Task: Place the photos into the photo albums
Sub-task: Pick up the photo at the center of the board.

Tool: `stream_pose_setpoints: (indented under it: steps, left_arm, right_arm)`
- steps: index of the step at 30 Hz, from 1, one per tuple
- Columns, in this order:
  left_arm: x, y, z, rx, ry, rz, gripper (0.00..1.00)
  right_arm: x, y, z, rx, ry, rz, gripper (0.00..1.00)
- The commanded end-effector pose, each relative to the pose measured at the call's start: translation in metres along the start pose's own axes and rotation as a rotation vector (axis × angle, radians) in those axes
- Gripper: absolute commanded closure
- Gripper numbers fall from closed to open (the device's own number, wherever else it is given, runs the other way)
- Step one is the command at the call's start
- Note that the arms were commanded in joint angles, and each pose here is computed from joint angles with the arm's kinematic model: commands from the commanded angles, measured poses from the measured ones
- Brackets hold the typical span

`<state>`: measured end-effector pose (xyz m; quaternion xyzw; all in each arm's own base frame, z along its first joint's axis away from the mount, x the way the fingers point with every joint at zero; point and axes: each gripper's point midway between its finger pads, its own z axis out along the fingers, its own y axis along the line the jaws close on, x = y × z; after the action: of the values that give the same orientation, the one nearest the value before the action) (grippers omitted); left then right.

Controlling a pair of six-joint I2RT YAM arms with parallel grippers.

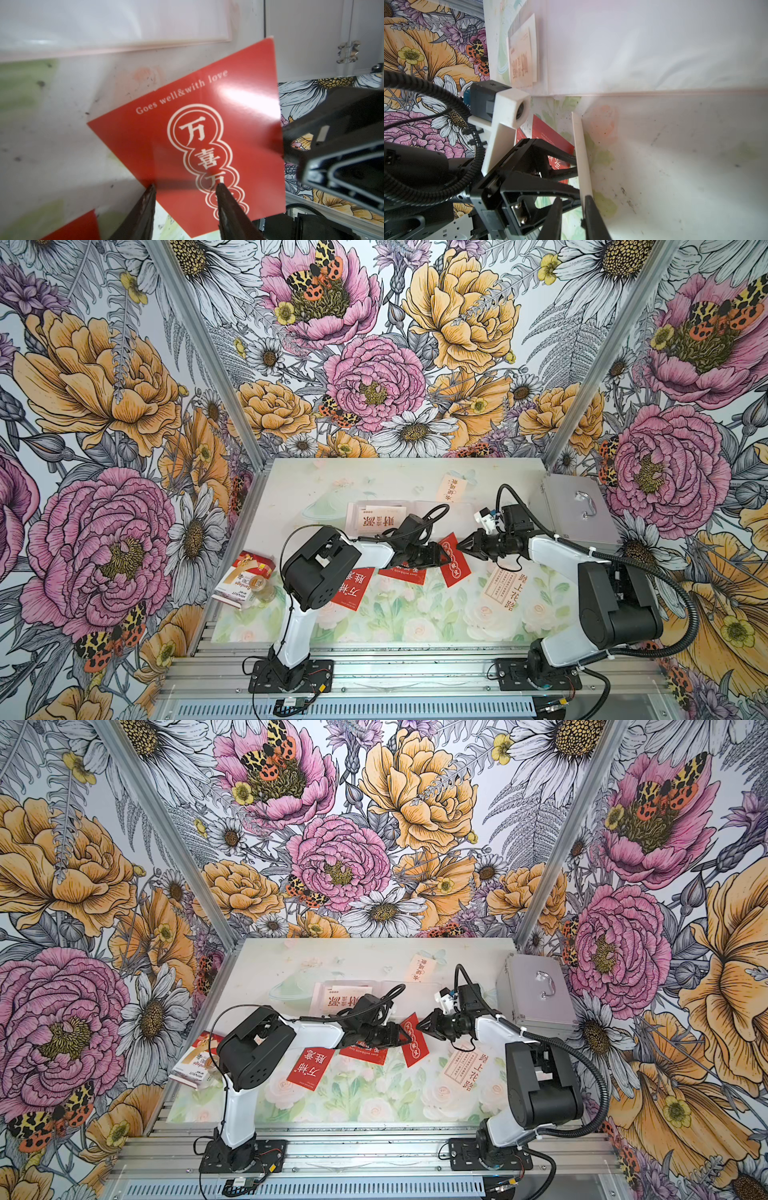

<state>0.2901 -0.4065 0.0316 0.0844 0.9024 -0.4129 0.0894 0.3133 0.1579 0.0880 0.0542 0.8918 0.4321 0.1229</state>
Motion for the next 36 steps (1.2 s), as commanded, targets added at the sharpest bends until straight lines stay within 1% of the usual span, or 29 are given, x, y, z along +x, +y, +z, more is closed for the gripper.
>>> stream_pose_setpoints:
  steps: [1, 9, 11, 15, 21, 28, 32, 36]
  left_arm:
    - [0.007, 0.006, 0.008, -0.015, 0.026, -0.002, 0.51]
    - [0.006, 0.003, 0.007, -0.01, 0.024, 0.001, 0.51]
    - [0.005, 0.002, 0.006, -0.007, 0.021, 0.004, 0.51]
    - [0.0, -0.002, -0.002, -0.001, 0.002, 0.012, 0.51]
    - [-0.008, -0.011, -0.012, 0.019, -0.023, 0.032, 0.51]
    - [-0.019, -0.018, -0.034, 0.034, -0.069, 0.048, 0.51]
    - [-0.026, -0.021, -0.053, 0.047, -0.103, 0.059, 0.51]
    - [-0.034, -0.011, -0.068, 0.04, -0.132, 0.051, 0.51]
  right_arm:
    - [0.004, 0.006, -0.002, -0.035, 0.01, -0.005, 0.78]
    - [0.004, -0.001, 0.0, -0.001, 0.002, 0.001, 0.79]
    - [0.002, -0.004, 0.0, 0.014, -0.005, 0.002, 0.82]
    - [0.0, -0.008, 0.0, 0.036, -0.015, 0.004, 0.92]
    - [-0.003, -0.006, -0.001, 0.036, -0.023, -0.003, 1.0]
    - [-0.007, 0.003, -0.004, 0.013, -0.03, -0.012, 1.0]
    - [-0.009, 0.009, -0.009, 0.003, -0.047, -0.023, 1.0]
    - [-0.009, 0.013, -0.011, -0.013, -0.047, -0.028, 1.0]
